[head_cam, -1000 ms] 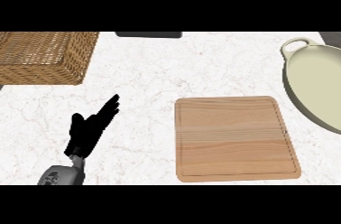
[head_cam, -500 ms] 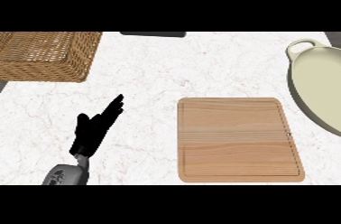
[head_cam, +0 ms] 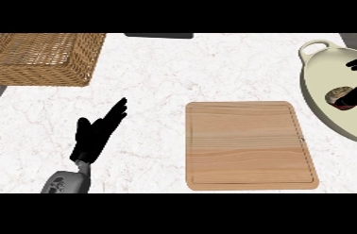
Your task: Pick the cupcake from the cutting board and place it in the pot
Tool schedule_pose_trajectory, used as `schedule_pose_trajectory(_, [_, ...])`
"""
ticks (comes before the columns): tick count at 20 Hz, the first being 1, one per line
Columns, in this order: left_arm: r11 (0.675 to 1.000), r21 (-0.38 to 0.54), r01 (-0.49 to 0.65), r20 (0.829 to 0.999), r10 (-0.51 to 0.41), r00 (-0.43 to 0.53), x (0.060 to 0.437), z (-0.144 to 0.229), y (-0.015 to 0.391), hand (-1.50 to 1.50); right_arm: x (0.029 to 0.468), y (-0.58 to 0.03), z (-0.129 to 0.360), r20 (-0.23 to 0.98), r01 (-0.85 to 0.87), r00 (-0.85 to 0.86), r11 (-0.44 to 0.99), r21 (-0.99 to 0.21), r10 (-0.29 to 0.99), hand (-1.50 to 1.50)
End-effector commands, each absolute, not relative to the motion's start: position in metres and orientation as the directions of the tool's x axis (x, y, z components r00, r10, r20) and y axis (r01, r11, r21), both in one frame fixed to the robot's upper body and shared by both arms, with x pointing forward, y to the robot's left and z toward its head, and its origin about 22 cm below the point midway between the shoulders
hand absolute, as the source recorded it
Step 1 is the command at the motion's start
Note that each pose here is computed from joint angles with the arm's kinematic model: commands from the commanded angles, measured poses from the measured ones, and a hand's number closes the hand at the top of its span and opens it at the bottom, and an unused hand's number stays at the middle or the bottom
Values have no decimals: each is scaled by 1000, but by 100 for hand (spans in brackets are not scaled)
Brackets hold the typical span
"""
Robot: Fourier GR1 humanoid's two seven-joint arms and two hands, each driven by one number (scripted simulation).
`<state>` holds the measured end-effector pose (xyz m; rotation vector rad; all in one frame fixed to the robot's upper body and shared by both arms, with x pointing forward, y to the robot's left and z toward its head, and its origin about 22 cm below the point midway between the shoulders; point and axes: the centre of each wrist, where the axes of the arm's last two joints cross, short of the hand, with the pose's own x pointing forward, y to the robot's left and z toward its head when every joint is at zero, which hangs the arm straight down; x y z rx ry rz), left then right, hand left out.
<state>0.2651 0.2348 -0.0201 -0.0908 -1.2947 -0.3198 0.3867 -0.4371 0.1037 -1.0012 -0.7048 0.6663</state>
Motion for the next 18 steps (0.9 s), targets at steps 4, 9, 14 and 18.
schedule_pose_trajectory(4, [958,95,269,954,-164,249,265,-24,235,0,400,-424,120,663,281,379,603,-747,645,-150])
schedule_pose_trajectory(9, [959,102,265,951,-172,258,259,-21,254,0,392,-448,140,853,565,264,644,-516,451,-150])
schedule_pose_trajectory(14, [968,109,225,952,-166,255,264,-23,236,0,368,-492,169,907,729,172,569,-379,385,-150])
schedule_pose_trajectory(18, [964,115,241,952,-176,249,254,-19,246,0,338,-524,157,930,782,97,551,-292,355,-150])
